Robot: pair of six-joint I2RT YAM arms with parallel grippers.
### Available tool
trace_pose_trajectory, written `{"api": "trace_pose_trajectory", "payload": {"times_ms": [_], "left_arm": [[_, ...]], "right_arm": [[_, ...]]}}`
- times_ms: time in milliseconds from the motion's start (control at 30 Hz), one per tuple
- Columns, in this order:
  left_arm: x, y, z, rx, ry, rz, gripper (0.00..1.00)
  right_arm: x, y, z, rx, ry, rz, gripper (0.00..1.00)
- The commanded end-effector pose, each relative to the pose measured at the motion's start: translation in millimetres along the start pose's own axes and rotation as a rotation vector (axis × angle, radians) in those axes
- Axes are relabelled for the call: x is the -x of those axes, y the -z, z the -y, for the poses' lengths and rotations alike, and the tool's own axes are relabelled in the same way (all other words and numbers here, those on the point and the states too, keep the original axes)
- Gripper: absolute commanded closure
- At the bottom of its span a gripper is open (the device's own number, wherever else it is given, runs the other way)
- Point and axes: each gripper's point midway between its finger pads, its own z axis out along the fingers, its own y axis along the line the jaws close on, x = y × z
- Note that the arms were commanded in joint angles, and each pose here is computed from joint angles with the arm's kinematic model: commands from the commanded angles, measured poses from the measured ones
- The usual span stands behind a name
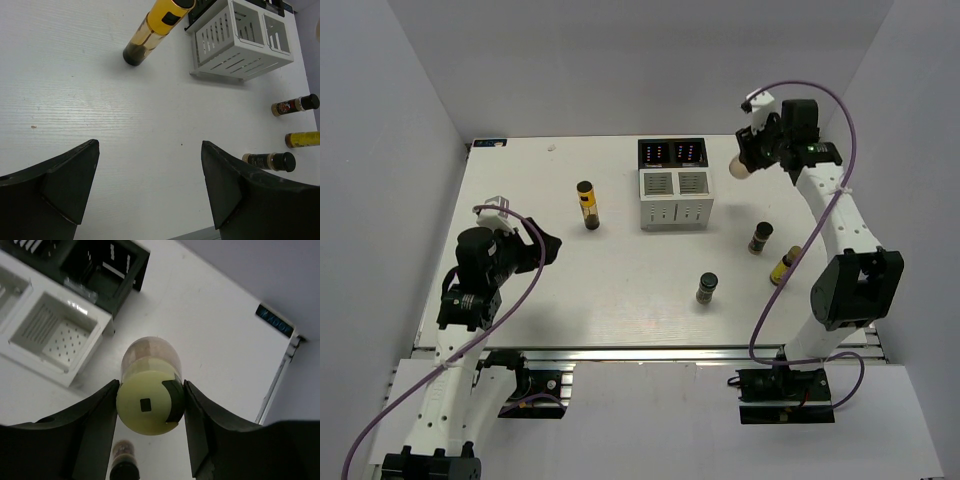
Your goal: Organize the condiment bottles
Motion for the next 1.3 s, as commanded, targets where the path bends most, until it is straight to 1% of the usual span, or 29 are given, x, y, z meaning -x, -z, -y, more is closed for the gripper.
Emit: {"api": "trace_pose_trajectory", "payload": {"times_ms": [0, 33, 100, 133, 167, 233, 267, 333, 367, 400, 500, 633, 867, 1033, 1167, 1267], "left_arm": [[5.5, -1.1, 3.3, -0.018, -0.005, 0.016, 0.08], [6.9, -1.0, 3.6, -0.019, -0.004, 0.021, 0.08], [6.3, -2.0, 3.6, -0.02, -0.008, 0.016, 0.07], [6.8, -2.4, 3.7, -0.02, -0.008, 0.016, 0.07], [7.8, -2.4, 4.1, -0.02, -0.009, 0.016, 0.08], [7.7, -2.8, 3.8, -0.017, -0.007, 0.014, 0.08], [6.6, -2.9, 2.7, -0.013, -0.006, 0.011, 0.07], [6.1, -2.5, 1.8, -0.008, -0.004, 0.011, 0.08], [4.5, -3.0, 0.7, -0.005, -0.002, 0.009, 0.08], [5.1, -2.5, 0.5, -0.004, -0.003, 0.013, 0.08], [2.5, -2.9, -1.1, 0.002, 0.004, 0.008, 0.07], [0.3, -4.0, -2.4, 0.005, 0.005, 0.002, 0.07], [-2.5, -8.4, -3.8, 0.003, 0.008, -0.01, 0.07], [-2.7, -11.6, -3.4, -0.002, 0.007, -0.012, 0.07], [-1.5, -12.6, -2.9, -0.004, 0.004, -0.013, 0.07], [-2.3, -12.7, -4.1, 0.0, 0.001, -0.014, 0.07]], "right_arm": [[43.9, 3.6, 10.6, -0.001, 0.014, 0.103, 1.0], [60.4, -0.1, 16.1, 0.004, 0.015, 0.135, 1.0], [78.5, -6.3, 14.8, 0.041, -0.004, 0.177, 1.0], [78.0, -21.1, 15.1, 0.062, -0.021, 0.17, 1.0], [102.8, -15.5, 16.5, 0.078, -0.012, 0.232, 1.0], [110.4, -30.6, 11.5, 0.124, -0.029, 0.259, 1.0], [125.7, -29.4, 7.0, 0.163, -0.017, 0.319, 1.0], [126.3, -46.7, -1.7, 0.203, -0.028, 0.329, 1.0], [136.0, -46.5, -1.9, 0.207, -0.017, 0.353, 1.0], [129.6, -61.3, -5.4, 0.223, -0.028, 0.333, 1.0], [126.7, -78.2, -14.7, 0.243, -0.034, 0.324, 1.0], [125.0, -93.0, -31.4, 0.256, -0.001, 0.318, 1.0], [113.2, -114.8, -39.0, 0.245, 0.029, 0.283, 1.0], [91.5, -134.5, -48.6, 0.217, 0.097, 0.206, 1.0], [87.6, -140.3, -44.3, 0.156, 0.123, 0.181, 1.0], [86.6, -138.0, -43.2, 0.154, 0.125, 0.173, 1.0]]}}
